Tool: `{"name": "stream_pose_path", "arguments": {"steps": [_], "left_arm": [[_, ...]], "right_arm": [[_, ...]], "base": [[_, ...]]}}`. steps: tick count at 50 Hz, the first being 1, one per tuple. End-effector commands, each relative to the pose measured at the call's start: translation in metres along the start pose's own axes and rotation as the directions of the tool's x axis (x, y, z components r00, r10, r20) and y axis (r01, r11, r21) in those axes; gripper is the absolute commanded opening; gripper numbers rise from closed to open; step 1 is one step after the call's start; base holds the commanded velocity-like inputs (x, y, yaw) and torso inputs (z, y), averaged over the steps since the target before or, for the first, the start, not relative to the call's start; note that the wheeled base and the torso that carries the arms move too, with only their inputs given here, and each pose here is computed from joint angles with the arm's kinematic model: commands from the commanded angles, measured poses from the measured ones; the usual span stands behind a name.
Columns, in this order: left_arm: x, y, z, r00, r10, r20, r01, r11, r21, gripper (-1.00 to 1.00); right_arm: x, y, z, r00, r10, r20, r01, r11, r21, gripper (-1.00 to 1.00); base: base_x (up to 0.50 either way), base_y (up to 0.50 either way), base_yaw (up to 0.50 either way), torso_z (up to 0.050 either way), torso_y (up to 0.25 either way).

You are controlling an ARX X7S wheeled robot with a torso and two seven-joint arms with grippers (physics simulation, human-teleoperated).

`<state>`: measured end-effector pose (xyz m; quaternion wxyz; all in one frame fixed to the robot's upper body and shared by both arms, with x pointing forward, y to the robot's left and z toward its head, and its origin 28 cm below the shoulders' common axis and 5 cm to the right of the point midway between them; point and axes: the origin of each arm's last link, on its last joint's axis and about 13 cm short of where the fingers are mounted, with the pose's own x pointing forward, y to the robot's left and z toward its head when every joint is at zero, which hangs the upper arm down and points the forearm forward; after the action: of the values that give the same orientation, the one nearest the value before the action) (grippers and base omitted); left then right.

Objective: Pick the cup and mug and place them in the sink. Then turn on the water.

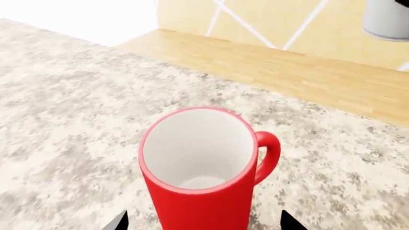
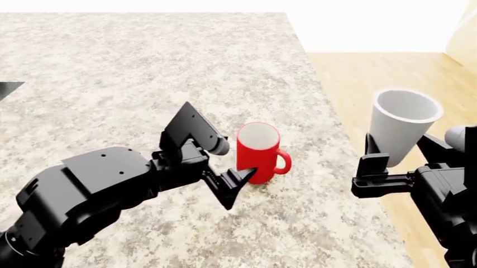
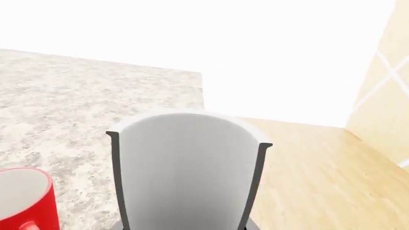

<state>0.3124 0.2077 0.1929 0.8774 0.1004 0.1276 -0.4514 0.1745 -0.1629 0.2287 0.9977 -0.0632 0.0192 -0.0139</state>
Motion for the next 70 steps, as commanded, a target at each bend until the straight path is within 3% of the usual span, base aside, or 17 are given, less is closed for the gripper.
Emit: {"name": "stream_pose_path", "arguments": {"steps": [1, 50, 51, 70], "left_arm": [[0.006, 0.0, 0.001, 1.0, -0.013, 0.002, 0.013, 1.0, -0.002, 1.0], [0.031, 0.0, 0.003, 0.998, -0.059, -0.011, 0.059, 0.998, -0.009, 1.0], [0.032, 0.0, 0.003, 0.998, -0.057, -0.009, 0.057, 0.998, -0.008, -1.0], [0.03, 0.003, 0.005, 0.999, -0.033, 0.01, 0.034, 0.999, -0.025, -1.0]], "right_arm": [[0.001, -0.002, 0.0, 1.0, -0.008, 0.016, 0.008, 1.0, -0.009, -1.0], [0.002, -0.005, -0.006, 1.0, -0.015, 0.01, 0.015, 1.0, 0.008, -1.0], [0.002, -0.005, -0.006, 1.0, -0.015, 0.01, 0.015, 1.0, 0.008, -1.0], [0.003, -0.005, -0.008, 1.0, -0.015, 0.008, 0.015, 1.0, 0.009, -1.0]], "base": [[0.0, 0.0, 0.0, 0.0, 0.0], [0.0, 0.0, 0.0, 0.0, 0.0], [0.0, 0.0, 0.0, 0.0, 0.0], [0.0, 0.0, 0.0, 0.0, 0.0]]}}
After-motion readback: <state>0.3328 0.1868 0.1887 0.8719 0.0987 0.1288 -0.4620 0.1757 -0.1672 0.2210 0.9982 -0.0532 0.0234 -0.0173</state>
